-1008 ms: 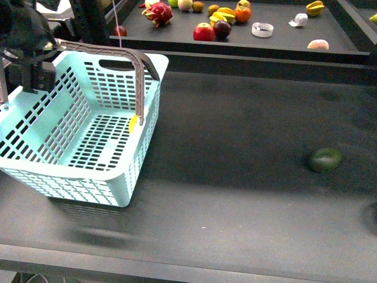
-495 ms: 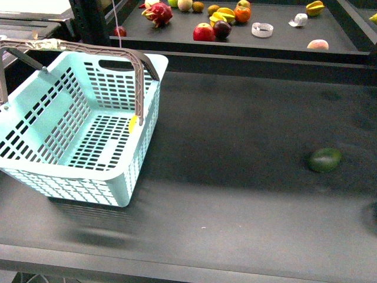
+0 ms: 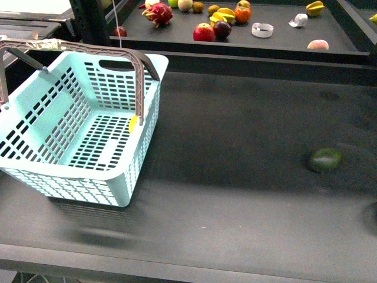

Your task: Pick mango with right arm and hold basket with left

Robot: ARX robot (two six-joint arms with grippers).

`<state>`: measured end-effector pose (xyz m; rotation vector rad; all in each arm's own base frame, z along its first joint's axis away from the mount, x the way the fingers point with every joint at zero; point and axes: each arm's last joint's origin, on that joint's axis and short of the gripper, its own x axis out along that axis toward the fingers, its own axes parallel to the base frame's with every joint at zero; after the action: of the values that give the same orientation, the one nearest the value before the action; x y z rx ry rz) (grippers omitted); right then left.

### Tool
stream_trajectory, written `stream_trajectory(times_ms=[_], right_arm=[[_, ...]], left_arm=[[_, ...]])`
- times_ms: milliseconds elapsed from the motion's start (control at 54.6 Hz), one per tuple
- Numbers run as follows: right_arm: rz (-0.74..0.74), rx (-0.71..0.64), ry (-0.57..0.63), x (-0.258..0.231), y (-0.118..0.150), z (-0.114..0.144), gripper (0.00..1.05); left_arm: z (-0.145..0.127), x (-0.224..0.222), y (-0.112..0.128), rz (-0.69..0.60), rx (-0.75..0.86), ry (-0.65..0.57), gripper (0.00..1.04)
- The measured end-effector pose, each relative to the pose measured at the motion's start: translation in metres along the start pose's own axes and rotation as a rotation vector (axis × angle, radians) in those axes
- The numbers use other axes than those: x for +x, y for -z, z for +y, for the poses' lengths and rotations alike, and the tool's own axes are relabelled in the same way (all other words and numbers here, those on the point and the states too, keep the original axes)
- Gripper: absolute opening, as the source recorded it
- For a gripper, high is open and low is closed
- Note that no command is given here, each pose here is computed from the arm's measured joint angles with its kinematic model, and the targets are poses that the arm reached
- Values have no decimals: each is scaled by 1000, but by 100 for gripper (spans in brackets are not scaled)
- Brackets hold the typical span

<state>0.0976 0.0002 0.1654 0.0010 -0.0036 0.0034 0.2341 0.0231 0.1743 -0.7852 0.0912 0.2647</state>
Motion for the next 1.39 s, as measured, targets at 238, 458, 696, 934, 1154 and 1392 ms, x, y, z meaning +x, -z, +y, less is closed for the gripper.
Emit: stream_trajectory(times_ms=[238,458,696,934,1154,1392], right_arm=[[0,0,0,0,0,0,96],[0,0,0,0,0,0,96],[0,0,0,0,0,0,96],[0,0,0,0,0,0,96],[0,0,0,0,0,0,96],[0,0,0,0,0,0,96]], left_arm=[[-2,-39,8,-86,681,242,33],[10,-64,24,-73,766,258,2],[15,-83,23,-79,776,261,2],[14,-98,18,-99,776,269,2],[14,-108,16,-108,775,273,2],[16,-116,15,-113,774,275,2]])
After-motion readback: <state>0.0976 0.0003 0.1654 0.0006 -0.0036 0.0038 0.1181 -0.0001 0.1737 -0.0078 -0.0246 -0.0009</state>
